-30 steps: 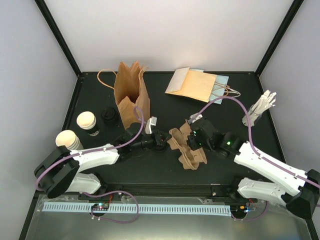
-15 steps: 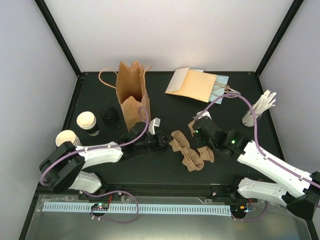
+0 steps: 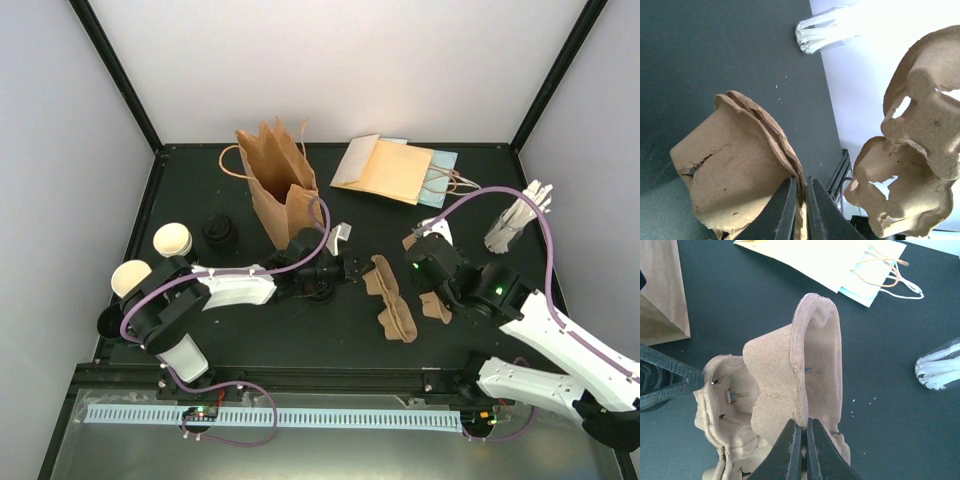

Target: Pack the takeout coffee

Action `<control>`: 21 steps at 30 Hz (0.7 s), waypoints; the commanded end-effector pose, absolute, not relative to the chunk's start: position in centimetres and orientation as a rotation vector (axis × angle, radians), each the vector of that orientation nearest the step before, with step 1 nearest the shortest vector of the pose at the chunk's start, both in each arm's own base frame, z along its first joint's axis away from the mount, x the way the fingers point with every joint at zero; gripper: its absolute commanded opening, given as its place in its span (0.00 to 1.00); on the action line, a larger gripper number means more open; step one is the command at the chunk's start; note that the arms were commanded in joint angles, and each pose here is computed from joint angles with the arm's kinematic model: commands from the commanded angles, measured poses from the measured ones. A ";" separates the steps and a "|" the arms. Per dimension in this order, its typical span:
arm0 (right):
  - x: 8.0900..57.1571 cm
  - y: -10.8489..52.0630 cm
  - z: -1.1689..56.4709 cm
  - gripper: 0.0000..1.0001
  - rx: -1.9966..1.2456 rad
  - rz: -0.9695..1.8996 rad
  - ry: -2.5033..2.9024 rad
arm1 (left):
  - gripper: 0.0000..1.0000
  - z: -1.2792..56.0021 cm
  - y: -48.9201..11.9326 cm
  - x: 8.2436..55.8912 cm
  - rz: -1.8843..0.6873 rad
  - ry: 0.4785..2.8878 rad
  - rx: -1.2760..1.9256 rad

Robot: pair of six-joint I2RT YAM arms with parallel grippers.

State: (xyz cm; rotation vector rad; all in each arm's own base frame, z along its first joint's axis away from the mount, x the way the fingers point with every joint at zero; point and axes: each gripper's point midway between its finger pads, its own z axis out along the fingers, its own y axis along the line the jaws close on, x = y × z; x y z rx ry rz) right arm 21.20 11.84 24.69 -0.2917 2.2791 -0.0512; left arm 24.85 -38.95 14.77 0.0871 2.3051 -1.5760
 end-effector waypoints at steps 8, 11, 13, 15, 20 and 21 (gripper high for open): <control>20.5 15.0 24.8 0.04 -0.435 0.114 2.310 | 0.41 14.6 -35.9 23.2 -1.423 2.319 0.155; 20.2 16.3 24.9 0.04 -0.490 0.195 2.305 | 0.49 14.9 -34.4 22.7 -1.356 2.330 0.161; 19.8 17.3 25.0 0.04 -0.529 0.250 2.298 | 0.53 15.2 -33.5 22.2 -1.321 2.342 0.164; 19.5 18.1 24.9 0.04 -0.565 0.296 2.300 | 0.56 15.1 -32.5 21.5 -1.297 2.359 0.164; 18.2 20.5 24.4 0.04 -0.661 0.415 2.309 | 0.59 16.2 -29.9 19.6 -1.275 2.349 0.155; 17.8 21.1 24.3 0.04 -0.681 0.441 2.309 | 0.60 16.3 -29.3 19.3 -1.266 2.347 0.152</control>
